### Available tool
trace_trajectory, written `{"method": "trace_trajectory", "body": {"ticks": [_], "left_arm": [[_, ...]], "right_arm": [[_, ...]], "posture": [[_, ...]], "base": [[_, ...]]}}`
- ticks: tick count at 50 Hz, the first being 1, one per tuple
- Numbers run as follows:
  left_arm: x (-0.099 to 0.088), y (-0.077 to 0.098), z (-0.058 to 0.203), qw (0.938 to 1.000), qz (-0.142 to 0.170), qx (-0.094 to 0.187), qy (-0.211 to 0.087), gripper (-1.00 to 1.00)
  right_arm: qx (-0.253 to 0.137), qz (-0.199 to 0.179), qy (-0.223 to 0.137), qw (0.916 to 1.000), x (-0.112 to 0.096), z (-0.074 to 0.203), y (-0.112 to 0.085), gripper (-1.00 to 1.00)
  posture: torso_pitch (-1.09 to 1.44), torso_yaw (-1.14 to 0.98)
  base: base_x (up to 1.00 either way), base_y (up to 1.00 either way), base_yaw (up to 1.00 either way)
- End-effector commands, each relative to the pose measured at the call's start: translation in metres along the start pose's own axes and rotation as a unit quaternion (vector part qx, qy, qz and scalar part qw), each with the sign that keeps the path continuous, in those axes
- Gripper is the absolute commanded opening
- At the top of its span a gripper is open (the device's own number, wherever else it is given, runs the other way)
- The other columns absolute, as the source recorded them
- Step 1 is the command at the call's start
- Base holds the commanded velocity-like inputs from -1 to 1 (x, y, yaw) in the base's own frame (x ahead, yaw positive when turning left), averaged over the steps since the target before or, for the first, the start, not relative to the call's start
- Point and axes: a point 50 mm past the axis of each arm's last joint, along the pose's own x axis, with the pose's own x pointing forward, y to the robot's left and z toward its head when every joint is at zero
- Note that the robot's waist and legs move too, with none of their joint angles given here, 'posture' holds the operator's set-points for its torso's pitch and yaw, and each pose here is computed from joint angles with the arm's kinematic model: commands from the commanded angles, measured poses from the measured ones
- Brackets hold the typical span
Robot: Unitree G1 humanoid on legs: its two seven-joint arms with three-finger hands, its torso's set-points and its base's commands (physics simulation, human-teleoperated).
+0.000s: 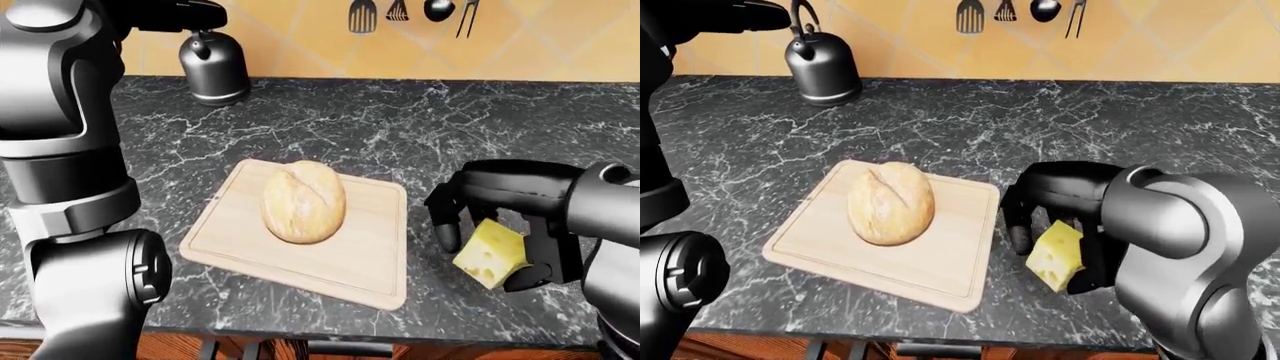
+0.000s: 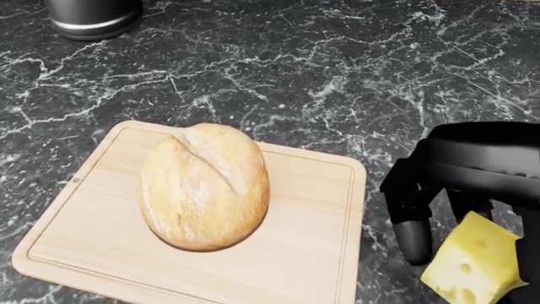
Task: Pick up the wedge of cheese and place it on the slice of bread to prepare a simple cheese on bread dish.
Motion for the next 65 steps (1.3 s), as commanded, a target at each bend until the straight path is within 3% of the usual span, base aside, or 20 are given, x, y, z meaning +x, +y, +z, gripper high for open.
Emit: {"method": "trace_trajectory", "body": {"ticks": [1, 13, 35, 43, 51, 65], "left_arm": [[-0.005, 0.004, 0.022, 0.9989, 0.007, -0.004, -0.046, 1.0], [-0.005, 0.006, 0.019, 0.9989, 0.008, -0.006, -0.045, 1.0], [-0.004, 0.011, 0.016, 0.999, 0.011, -0.009, -0.042, 1.0], [-0.004, 0.014, 0.015, 0.999, 0.014, -0.01, -0.041, 1.0], [-0.005, 0.013, 0.017, 0.999, 0.012, -0.01, -0.043, 1.0], [-0.005, 0.012, 0.016, 0.999, 0.011, -0.011, -0.043, 1.0]], "right_arm": [[-0.001, -0.031, 0.002, 0.9995, -0.012, 0.001, -0.011, -1.0], [-0.019, -0.055, -0.015, 0.9982, -0.019, 0.02, -0.049, -1.0], [-0.061, -0.085, -0.073, 0.9918, -0.006, 0.085, -0.132, -1.0], [-0.086, -0.104, -0.095, 0.9863, -0.012, 0.116, -0.159, -1.0], [-0.103, -0.117, -0.114, 0.9812, -0.019, 0.136, -0.17, -1.0], [-0.134, -0.118, -0.148, 0.9728, -0.021, 0.166, -0.163, -1.0]], "posture": [[0.0, 0.0], [0.0, 0.0], [0.0, 0.0], [0.0, 0.0], [0.0, 0.0], [0.0, 0.0]], "base": [[0.0, 0.0, 0.0], [0.0, 0.0, 0.0], [0.0, 0.0, 0.0], [0.0, 0.0, 0.0], [0.0, 0.0, 0.0], [0.0, 0.0, 0.0]]}}
